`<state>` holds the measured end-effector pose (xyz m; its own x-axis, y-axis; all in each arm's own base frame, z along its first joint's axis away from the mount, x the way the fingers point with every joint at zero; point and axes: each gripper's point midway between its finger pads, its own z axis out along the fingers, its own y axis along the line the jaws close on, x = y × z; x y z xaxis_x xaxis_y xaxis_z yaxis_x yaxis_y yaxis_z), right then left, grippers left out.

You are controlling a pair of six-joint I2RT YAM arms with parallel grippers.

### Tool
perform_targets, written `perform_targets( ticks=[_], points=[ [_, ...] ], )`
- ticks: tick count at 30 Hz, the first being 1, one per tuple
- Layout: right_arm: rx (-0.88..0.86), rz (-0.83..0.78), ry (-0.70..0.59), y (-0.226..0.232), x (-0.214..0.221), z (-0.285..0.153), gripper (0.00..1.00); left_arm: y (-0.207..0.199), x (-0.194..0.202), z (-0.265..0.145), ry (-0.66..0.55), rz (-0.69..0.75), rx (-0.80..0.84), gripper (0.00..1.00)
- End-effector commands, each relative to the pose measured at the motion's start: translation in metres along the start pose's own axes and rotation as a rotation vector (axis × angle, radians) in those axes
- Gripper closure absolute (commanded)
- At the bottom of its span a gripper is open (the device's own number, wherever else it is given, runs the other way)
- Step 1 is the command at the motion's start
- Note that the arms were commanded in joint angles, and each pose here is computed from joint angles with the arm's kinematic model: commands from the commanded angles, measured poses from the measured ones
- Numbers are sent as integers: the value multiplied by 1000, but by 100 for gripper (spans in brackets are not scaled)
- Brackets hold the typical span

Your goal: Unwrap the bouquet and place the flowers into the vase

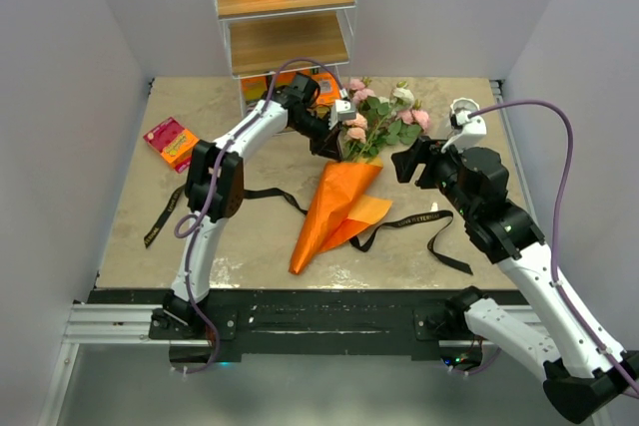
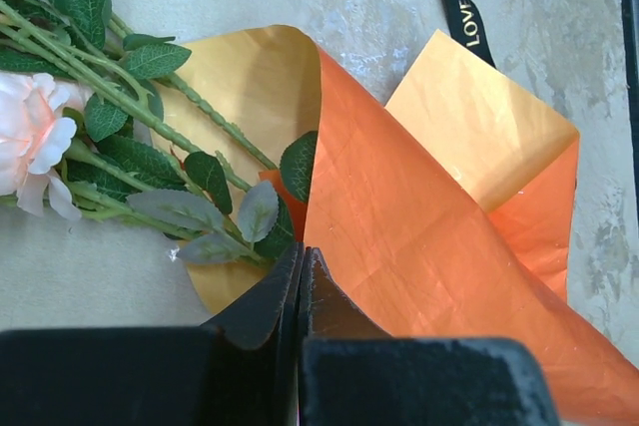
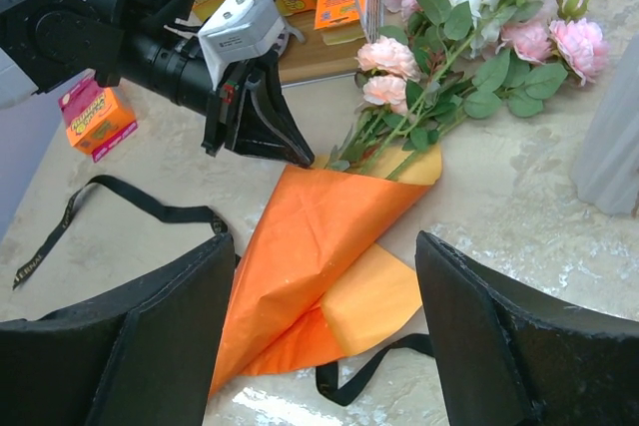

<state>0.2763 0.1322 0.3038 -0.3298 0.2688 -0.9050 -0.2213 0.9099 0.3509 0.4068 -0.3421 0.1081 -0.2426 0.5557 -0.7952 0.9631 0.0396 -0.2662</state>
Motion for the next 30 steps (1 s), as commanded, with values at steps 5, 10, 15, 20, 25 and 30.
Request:
perform_targets(
  ticks=[5, 10, 15, 20, 25, 30],
  points=[
    [-39, 5, -36, 8, -10, -5, 24, -35, -58, -35, -78, 97, -3, 89],
    [-48, 4, -37, 8, -8, -7, 23, -22, -31, -25, -5, 88, -8, 35],
    [-60, -2, -39, 11, -11, -7, 23, -12, -11, -15, 37, 60, 4, 35],
    [-90, -5, -40, 16, -12, -9, 23, 3, -2, -10, 38, 58, -20, 36],
    [-109, -5, -37, 19, -11, -10, 23, 6, 0, -5, 29, 49, -12, 40],
    [-119, -2, -34, 21, -10, -11, 24, 6, 7, 0, 36, 42, 7, 63]
  ],
)
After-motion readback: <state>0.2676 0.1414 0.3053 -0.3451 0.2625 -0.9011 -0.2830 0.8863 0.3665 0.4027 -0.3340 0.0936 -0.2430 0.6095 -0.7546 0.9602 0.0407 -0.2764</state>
